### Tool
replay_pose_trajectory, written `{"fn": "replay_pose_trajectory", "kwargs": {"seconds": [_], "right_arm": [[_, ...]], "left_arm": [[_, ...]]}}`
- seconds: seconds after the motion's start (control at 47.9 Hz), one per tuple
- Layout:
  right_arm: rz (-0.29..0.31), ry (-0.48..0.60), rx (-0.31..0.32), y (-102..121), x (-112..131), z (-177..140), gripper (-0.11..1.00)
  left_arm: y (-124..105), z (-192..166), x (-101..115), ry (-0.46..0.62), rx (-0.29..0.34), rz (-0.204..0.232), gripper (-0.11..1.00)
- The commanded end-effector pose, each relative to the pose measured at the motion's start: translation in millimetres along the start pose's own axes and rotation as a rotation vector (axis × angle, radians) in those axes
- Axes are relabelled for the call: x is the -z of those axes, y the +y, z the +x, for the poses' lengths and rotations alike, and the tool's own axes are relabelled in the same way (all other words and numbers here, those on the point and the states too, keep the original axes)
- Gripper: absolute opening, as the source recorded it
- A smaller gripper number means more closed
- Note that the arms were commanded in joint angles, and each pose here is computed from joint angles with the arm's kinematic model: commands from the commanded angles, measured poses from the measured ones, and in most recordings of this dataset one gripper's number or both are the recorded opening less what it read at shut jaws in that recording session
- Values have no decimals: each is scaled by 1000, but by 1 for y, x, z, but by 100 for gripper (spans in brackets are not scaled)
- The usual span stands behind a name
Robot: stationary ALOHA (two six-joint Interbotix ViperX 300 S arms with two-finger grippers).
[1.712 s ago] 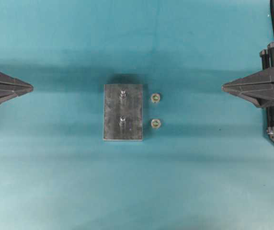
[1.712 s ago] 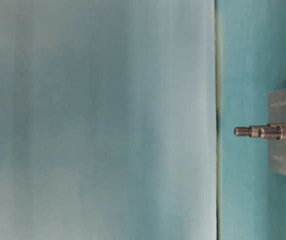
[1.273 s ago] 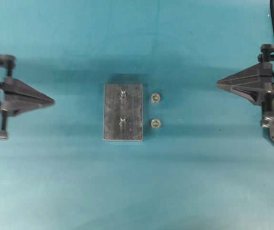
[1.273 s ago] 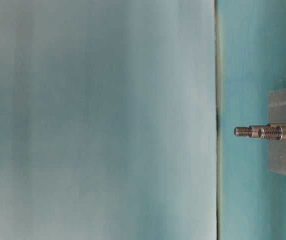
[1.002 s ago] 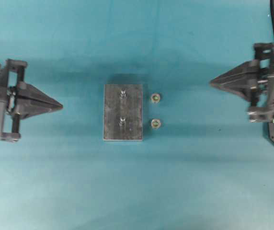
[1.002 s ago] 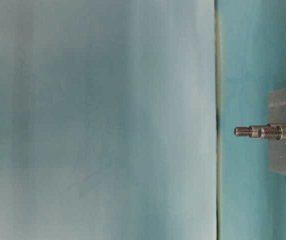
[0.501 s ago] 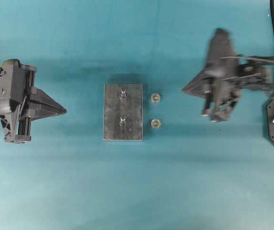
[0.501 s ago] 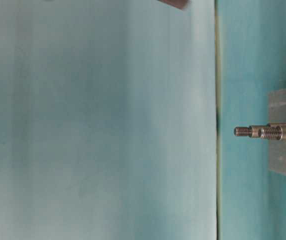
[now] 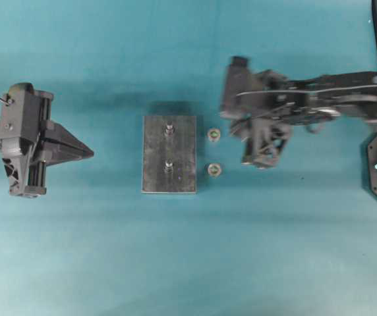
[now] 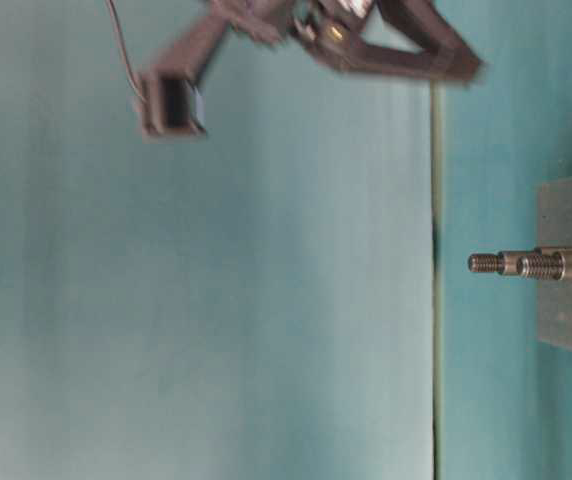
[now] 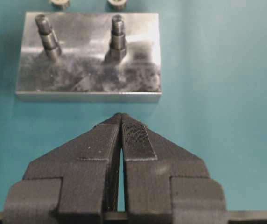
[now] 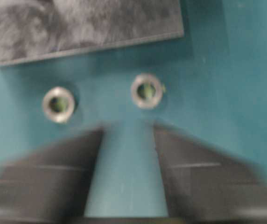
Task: Insert the washer onto the shaft.
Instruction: 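Lower the right gripper and grasp the upper washer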
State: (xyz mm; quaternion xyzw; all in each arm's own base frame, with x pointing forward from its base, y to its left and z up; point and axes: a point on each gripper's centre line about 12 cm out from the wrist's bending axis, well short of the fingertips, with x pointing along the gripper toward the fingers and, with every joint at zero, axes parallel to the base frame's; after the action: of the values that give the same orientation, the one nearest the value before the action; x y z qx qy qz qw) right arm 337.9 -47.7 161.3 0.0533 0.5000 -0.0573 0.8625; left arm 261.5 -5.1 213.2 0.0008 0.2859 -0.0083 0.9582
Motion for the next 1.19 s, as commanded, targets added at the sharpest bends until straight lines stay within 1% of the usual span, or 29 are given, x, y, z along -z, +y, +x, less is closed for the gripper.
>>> {"fn": "replay_pose_trajectory", "kwargs": {"seconds": [0.0, 0.063, 0.104, 0.251, 0.397, 0.564, 0.71, 0.981, 1.169], "right_arm": [[-20, -15, 0, 1, -12, 2, 64], [-28, 3, -1, 1, -11, 10, 79], [-28, 15, 0, 1, -10, 15, 81], [-33, 43, 0, 0, -9, 29, 80], [-55, 60, 4, -2, -12, 40, 79], [-100, 75, 29, -9, -14, 47, 78], [-100, 88, 38, -15, -13, 51, 78], [-109, 107, 37, -15, -10, 59, 77], [-112, 121, 37, -15, -8, 65, 74]], "left_arm": [[0, -1, -11, -31, 0, 3, 0], [0, -1, -12, -32, 0, 3, 0], [0, -1, -12, -32, 0, 3, 0], [0, -1, -12, -32, 0, 3, 0], [0, -1, -11, -31, 0, 5, 0], [0, -1, -9, -25, 0, 5, 0], [0, -1, -8, -23, 0, 5, 0], [0, 1, -6, -20, 0, 5, 0], [0, 2, -7, -37, 0, 6, 0]]}}
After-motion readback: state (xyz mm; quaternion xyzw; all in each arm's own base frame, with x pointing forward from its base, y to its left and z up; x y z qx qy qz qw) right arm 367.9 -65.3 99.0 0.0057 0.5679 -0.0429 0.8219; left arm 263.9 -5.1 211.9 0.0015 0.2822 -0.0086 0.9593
